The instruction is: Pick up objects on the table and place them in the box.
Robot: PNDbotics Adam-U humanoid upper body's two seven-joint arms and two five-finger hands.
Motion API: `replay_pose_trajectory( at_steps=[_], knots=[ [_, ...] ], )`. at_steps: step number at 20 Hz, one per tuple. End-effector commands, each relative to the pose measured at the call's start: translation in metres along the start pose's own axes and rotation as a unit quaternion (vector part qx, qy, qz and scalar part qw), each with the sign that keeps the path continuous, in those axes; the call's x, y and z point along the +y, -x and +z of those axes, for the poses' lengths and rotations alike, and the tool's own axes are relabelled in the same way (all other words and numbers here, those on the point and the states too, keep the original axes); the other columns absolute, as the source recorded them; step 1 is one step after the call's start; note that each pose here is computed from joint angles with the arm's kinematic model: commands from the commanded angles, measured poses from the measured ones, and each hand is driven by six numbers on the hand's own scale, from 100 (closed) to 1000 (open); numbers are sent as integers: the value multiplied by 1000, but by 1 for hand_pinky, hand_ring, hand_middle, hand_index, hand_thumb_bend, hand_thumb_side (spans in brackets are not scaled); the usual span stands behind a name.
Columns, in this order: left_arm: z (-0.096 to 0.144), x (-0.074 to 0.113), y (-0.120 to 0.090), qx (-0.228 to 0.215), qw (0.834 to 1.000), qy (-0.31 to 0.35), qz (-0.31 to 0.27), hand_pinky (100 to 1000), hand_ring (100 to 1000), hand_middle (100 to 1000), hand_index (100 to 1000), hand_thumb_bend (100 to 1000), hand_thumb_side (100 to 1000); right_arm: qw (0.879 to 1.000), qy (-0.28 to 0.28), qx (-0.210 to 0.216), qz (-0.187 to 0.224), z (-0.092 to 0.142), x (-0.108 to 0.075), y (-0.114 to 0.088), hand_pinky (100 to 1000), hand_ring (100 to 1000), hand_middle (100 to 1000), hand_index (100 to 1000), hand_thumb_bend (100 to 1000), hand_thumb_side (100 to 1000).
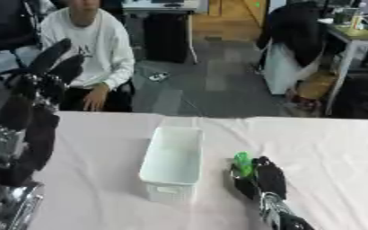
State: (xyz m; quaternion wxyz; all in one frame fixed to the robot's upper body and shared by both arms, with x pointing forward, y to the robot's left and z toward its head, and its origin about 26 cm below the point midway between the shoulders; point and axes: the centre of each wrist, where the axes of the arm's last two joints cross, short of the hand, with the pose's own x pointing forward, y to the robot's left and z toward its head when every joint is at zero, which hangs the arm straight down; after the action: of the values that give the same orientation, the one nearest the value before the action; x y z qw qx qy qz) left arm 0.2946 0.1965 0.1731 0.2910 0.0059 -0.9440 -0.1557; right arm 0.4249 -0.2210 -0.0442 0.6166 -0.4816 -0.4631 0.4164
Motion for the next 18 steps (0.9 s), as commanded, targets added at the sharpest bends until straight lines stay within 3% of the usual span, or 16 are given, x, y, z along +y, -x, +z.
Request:
replay_pose_trajectory(
  at_steps=[1,3,6,7,8,9,10,12,14,15,16,17,18],
  knots=[
    [-7,0,-6,-18,1000,2,4,968,936,1000,989,369,981,1000,0,9,3,-5,-6,6,767,814,791,864,336,943],
    [-7,0,-6,-18,1000,2,5,968,936,1000,989,369,981,1000,-2,12,4,-5,-6,7,747,794,756,863,325,931],
    [-7,0,-6,-18,1000,3,6,968,936,1000,989,369,981,1000,-4,15,9,-5,-5,10,616,707,692,846,270,879],
    [-7,0,-6,-18,1000,3,6,968,936,1000,989,369,981,1000,-4,16,11,-5,-5,11,472,618,656,829,267,886],
    [-7,0,-6,-18,1000,3,6,968,936,1000,989,369,981,1000,-3,16,13,-5,-4,11,452,609,649,826,264,884],
    [-7,0,-6,-18,1000,3,6,968,936,1000,989,368,981,1000,0,16,16,-5,-4,12,225,511,595,792,238,867],
    [-7,0,-6,-18,1000,3,5,968,936,1000,989,369,981,1000,4,16,19,-5,-5,13,100,439,556,761,198,845],
    [-7,0,-6,-17,1000,3,5,968,936,1000,989,369,981,999,14,14,25,-5,-5,14,100,316,490,707,201,825],
    [-7,0,-6,-18,1000,3,5,969,936,1000,989,369,980,999,26,11,30,-6,-6,17,100,107,347,578,153,786],
    [-7,0,-6,-18,1000,3,5,969,936,1000,989,369,980,999,33,8,34,-6,-7,20,100,100,269,513,131,771],
    [-7,0,-6,-18,1000,3,5,968,936,1000,989,369,981,998,40,5,38,-7,-7,23,100,100,298,536,141,776],
    [-7,0,-6,-18,1000,3,5,969,936,1000,989,369,979,997,57,-3,43,-9,-11,27,100,100,109,355,100,765],
    [-7,0,-6,-18,1000,3,5,969,936,1000,989,370,979,996,75,-16,49,-11,-13,32,100,100,100,326,100,771]
  ],
)
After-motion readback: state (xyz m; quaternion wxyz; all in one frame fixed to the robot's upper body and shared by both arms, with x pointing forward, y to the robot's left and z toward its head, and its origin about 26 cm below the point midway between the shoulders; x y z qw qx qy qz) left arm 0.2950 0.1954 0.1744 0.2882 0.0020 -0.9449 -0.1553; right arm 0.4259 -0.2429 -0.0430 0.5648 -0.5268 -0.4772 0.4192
